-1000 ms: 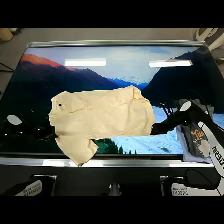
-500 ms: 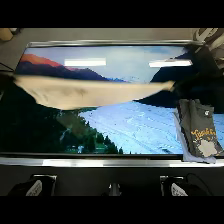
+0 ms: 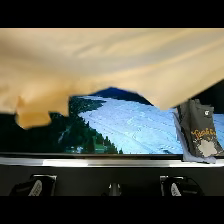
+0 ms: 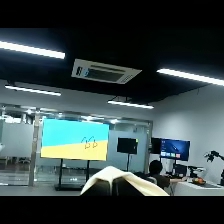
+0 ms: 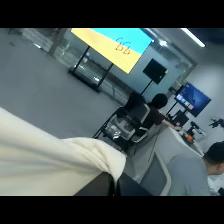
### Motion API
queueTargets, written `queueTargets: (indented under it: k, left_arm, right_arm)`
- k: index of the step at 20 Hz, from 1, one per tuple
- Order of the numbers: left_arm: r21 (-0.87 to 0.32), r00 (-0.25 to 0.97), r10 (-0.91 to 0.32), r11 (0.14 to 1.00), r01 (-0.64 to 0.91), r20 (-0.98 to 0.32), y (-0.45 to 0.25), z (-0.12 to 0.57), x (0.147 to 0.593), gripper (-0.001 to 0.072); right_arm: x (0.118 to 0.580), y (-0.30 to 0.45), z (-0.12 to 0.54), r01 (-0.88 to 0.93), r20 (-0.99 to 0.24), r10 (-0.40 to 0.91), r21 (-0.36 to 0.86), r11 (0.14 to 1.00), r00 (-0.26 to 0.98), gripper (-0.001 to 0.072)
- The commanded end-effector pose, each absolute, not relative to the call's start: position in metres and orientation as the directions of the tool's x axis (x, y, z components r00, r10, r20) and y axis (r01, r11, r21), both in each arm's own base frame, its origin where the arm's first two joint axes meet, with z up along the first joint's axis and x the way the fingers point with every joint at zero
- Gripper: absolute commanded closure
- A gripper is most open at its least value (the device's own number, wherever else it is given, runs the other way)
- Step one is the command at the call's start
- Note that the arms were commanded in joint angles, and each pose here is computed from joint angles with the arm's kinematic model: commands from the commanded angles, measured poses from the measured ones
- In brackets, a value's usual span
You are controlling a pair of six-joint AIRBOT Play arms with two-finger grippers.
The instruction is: Fold the shirts.
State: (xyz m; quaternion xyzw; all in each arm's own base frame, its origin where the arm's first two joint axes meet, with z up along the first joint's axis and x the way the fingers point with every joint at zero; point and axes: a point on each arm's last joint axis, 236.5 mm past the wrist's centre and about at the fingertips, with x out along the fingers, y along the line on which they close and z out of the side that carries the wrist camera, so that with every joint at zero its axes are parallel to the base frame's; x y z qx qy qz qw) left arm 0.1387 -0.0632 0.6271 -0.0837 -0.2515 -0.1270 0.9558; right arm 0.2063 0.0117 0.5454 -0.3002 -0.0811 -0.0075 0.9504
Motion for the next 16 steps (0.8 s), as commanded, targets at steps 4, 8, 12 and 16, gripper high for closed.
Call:
queueTargets:
  k: [4, 8, 12, 16]
  left_arm:
    - [-0.086, 0.93, -0.178, 0.973, 0.216, 0.322, -0.055, 0.589, 0.172, 0.0685]
    - [-0.167, 0.961, -0.236, 0.963, 0.212, -0.141, -0.048, 0.474, 0.257, 0.0685]
    - [-0.253, 0.792, -0.315, 0.945, 0.209, -0.523, -0.042, 0.315, 0.337, 0.0685]
    - [-0.358, 0.627, -0.346, 0.927, 0.113, -0.698, -0.049, 0.138, 0.387, 0.0684]
  right_arm:
    - [0.211, 0.005, 0.509, -0.008, -0.002, 0.008, -0.577, 0.817, 1.0, 0.0692]
    - [0.267, -0.004, 0.373, -0.312, -0.556, 0.022, -0.434, 0.845, 0.831, 0.0692]
    - [0.327, -0.012, 0.205, -0.473, -0.889, 0.07, -0.173, 0.864, 0.452, 0.0692]
    - [0.374, -0.016, 0.058, -0.455, -0.942, 0.095, -0.065, 0.888, 0.321, 0.0692]
